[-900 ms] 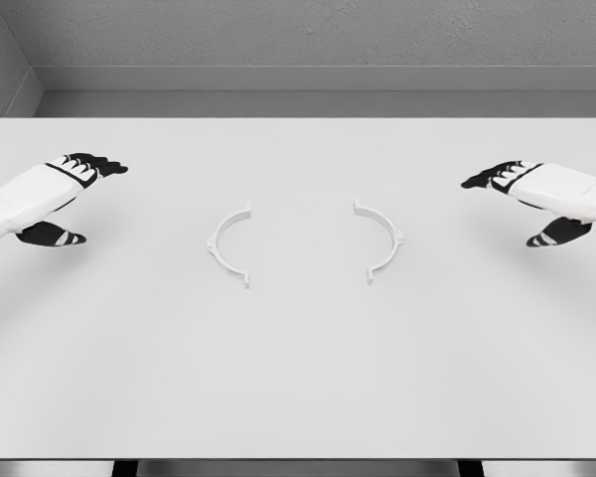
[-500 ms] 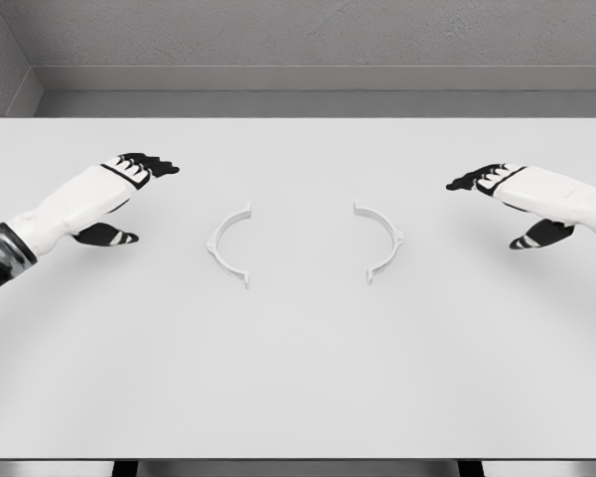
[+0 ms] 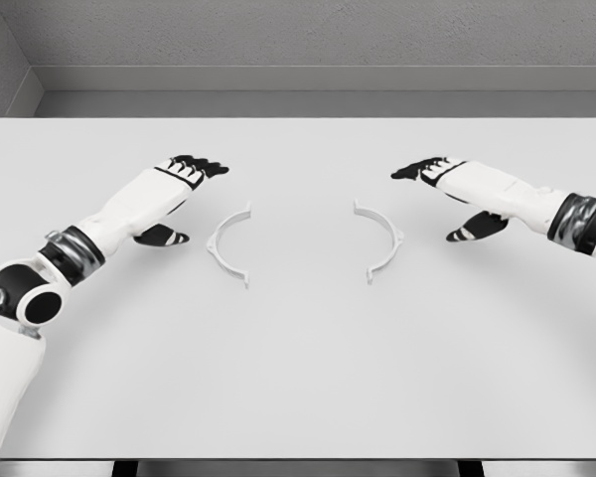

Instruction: Assemble PVC drainage pipe clamps

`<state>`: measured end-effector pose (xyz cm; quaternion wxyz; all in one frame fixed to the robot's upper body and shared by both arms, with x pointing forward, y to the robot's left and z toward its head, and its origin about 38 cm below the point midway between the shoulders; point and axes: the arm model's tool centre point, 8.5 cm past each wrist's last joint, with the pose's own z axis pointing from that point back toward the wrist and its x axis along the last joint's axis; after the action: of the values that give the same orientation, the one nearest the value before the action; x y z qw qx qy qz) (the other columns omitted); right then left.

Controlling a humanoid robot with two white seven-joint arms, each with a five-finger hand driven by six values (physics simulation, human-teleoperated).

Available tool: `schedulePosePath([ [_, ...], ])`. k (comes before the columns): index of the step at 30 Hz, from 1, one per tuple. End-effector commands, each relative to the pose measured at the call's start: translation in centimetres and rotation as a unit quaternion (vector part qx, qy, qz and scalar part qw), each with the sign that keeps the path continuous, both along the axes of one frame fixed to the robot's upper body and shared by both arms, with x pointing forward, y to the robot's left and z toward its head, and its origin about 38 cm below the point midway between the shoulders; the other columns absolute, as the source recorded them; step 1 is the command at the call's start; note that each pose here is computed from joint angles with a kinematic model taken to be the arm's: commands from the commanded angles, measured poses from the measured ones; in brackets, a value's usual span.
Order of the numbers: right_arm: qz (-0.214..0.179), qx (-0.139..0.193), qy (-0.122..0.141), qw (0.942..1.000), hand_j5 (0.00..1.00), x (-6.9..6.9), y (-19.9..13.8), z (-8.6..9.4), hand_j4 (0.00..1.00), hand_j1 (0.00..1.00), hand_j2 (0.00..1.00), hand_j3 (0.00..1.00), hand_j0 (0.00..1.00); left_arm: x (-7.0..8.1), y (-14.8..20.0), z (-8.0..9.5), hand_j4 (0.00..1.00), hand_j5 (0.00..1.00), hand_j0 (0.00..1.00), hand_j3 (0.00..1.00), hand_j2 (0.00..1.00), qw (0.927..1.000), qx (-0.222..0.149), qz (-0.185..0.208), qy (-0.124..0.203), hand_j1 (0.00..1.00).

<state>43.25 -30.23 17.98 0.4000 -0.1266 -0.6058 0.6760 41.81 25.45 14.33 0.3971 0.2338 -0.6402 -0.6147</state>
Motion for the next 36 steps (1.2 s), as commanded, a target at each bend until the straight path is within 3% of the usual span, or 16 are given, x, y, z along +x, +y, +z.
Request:
schedulePosePath([
  [1,-0.006,0.003,0.011,0.9999,1.00,0.2,0.2,-1.0,1.00,1.00,1.00,1.00,1.00,0.2,0.1,-0.3,1.00,1.00,1.00,1.00,1.00,0.9999,-0.002,0.014,0.007,1.00],
  [9,-0.011,0.011,0.027,0.9995,1.00,0.7,1.1,-2.7,1.00,1.00,1.00,1.00,1.00,0.4,-1.3,-1.2,1.00,1.00,1.00,1.00,1.00,0.9994,-0.007,0.021,0.026,1.00],
  [20,-0.029,0.027,0.038,0.9985,1.00,2.8,1.5,-3.0,1.00,1.00,1.00,1.00,1.00,1.2,-1.2,-1.9,1.00,1.00,1.00,1.00,1.00,0.9988,-0.003,0.031,0.037,1.00],
  [36,-0.019,0.040,0.041,0.9982,1.00,3.1,3.5,-3.6,1.00,1.00,1.00,1.00,1.00,1.5,-2.2,-2.5,1.00,1.00,1.00,1.00,1.00,0.9985,-0.010,0.029,0.045,1.00],
])
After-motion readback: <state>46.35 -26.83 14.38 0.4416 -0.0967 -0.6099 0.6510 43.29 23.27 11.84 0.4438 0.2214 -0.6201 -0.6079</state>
